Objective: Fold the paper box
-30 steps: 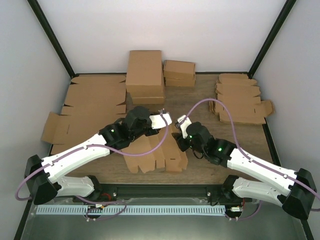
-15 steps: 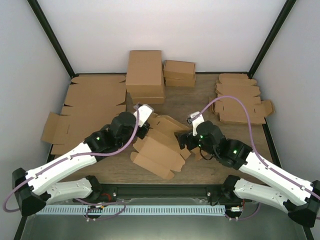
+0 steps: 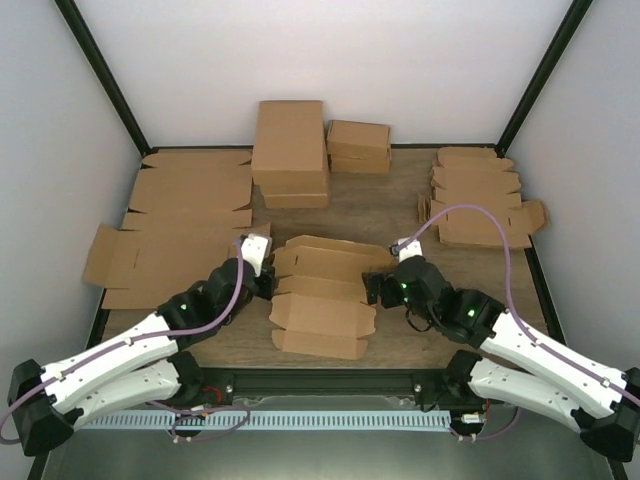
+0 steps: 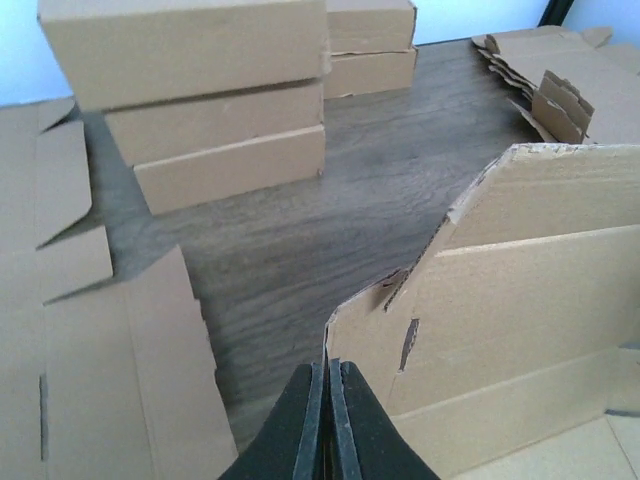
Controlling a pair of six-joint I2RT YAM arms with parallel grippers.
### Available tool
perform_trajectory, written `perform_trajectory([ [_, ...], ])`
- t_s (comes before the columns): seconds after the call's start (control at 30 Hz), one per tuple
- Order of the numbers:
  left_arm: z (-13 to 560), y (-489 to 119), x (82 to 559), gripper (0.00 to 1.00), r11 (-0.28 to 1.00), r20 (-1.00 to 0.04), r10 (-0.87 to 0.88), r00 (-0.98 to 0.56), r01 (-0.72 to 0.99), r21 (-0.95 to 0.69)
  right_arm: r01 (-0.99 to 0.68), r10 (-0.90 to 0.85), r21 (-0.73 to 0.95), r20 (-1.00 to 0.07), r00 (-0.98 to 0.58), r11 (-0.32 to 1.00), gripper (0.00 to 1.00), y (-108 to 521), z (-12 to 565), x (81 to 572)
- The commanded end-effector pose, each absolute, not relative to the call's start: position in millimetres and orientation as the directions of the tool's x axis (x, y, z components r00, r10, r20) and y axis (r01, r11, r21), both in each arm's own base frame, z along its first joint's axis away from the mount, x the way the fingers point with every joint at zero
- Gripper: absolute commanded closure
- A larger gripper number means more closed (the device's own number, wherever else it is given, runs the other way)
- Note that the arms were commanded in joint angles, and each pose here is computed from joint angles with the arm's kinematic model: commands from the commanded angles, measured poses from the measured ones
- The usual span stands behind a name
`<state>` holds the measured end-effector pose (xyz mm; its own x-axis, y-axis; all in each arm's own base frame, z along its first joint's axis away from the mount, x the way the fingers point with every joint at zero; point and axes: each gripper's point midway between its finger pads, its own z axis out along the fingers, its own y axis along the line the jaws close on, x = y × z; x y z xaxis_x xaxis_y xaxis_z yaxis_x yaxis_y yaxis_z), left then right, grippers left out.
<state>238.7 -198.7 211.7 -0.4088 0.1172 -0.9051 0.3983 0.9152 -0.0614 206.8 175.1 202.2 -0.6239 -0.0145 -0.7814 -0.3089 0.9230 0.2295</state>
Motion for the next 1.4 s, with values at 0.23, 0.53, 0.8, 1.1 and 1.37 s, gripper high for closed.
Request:
perform_trajectory([
  [0.23,202,-178,229,0.96,0.914,-0.888,-0.131,-0.44,0.294,-0.28,-0.133,0.19,0.385,-0.691,-0.698,0.913,0.03,174,168,207],
  [0.53,179,-172,223,0.96,0.91,-0.861,-0.169,-0.479,0.26,-0.323,-0.166,0.165,0.451,-0.607,-0.777,0.877,0.12,201,135,200],
  [0.8,169,-177,218,0.96,0.882,-0.848,-0.205,-0.488,0.284,-0.377,-0.23,0.111,0.594,-0.481,-0.87,0.771,0.16,241,118,178],
  [1.1,160,-185,208,0.96,0.855,-0.872,-0.18,-0.455,0.366,-0.367,0.073,0.464,0.812,-0.256,-0.848,0.58,0.1,262,184,204],
  [1.37,164,-186,202,0.96,0.833,-0.905,-0.18,-0.386,0.429,-0.349,0.342,0.729,0.83,-0.109,-0.676,0.441,0.1,260,224,244],
])
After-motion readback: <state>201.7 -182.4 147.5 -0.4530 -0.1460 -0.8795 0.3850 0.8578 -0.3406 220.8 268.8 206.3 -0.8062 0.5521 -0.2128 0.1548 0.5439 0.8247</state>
